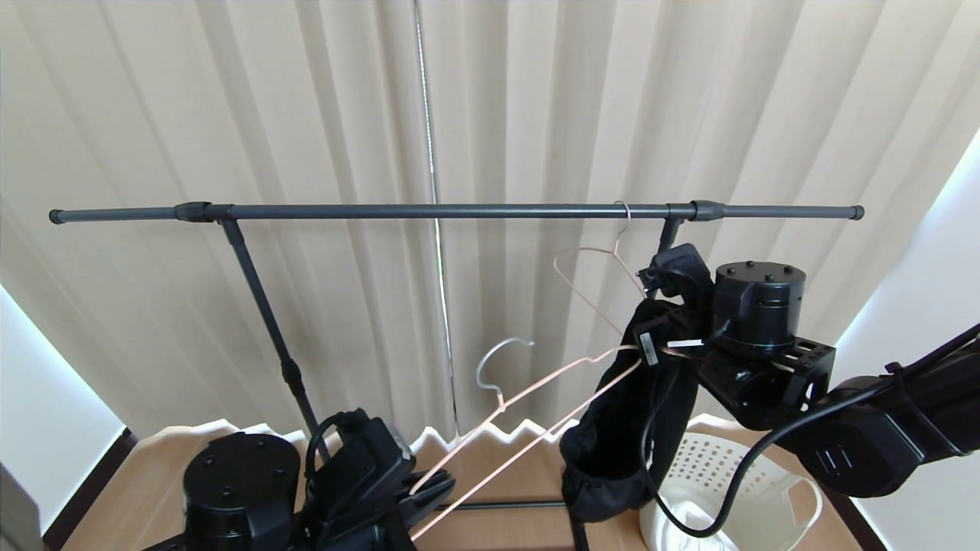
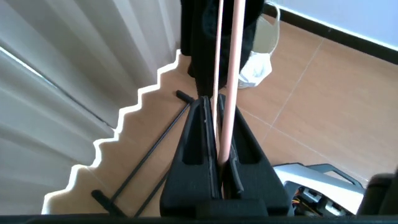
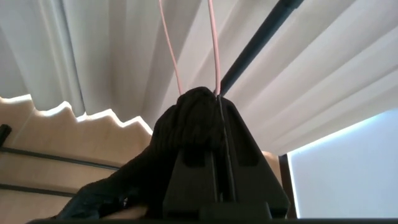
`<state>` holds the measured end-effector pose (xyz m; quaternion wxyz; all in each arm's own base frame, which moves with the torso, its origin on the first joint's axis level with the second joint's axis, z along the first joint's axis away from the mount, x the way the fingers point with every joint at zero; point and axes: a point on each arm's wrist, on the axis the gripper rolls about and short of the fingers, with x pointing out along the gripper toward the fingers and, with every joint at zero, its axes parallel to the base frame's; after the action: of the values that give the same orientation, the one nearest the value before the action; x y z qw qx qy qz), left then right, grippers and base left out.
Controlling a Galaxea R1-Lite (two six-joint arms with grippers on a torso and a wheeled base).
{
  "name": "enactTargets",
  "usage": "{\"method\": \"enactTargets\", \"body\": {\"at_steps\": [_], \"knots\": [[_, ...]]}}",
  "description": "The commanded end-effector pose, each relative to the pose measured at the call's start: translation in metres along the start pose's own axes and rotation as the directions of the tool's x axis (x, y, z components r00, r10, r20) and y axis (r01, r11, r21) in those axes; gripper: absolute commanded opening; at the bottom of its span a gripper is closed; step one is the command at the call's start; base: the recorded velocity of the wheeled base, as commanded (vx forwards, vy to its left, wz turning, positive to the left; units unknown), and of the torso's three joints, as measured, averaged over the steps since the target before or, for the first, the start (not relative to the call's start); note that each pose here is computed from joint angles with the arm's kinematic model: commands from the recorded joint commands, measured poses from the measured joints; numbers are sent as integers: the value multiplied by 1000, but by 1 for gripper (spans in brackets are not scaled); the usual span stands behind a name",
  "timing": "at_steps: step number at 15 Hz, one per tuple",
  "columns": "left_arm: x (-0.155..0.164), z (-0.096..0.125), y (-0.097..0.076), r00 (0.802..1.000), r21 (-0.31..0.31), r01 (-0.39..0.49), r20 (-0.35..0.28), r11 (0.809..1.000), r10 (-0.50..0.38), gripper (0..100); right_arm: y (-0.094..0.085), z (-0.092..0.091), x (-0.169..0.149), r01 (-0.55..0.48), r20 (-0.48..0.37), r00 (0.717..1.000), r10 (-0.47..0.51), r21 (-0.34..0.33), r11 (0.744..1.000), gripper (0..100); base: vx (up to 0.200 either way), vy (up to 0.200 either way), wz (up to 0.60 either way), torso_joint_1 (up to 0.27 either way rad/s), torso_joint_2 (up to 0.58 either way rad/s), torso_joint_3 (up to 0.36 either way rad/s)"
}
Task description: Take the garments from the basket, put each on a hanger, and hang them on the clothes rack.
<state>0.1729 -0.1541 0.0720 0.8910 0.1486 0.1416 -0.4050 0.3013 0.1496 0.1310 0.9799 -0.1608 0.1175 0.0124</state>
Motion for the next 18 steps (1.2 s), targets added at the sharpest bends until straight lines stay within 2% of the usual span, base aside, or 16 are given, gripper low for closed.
{"method": "enactTargets", "body": {"at_steps": [1,3,8,18], "knots": [[17,1,-2,1000,-34,-21,-11,999,21,0,0,6,-6,-8,21,1000,8,7,1000,0,0,0,0,0,0,0],[26,11,-2,999,-77,-29,29,997,31,0,2,7,-10,-19,25,999,19,4,1000,0,0,0,0,0,0,0],[39,16,-8,999,-66,4,52,998,-1,0,6,9,-18,-38,38,999,38,19,999,0,0,0,0,0,0,0],[42,21,-6,997,-73,-4,72,997,9,0,45,20,-69,-203,107,974,202,-2,979,0,0,0,0,0,0,0]]}}
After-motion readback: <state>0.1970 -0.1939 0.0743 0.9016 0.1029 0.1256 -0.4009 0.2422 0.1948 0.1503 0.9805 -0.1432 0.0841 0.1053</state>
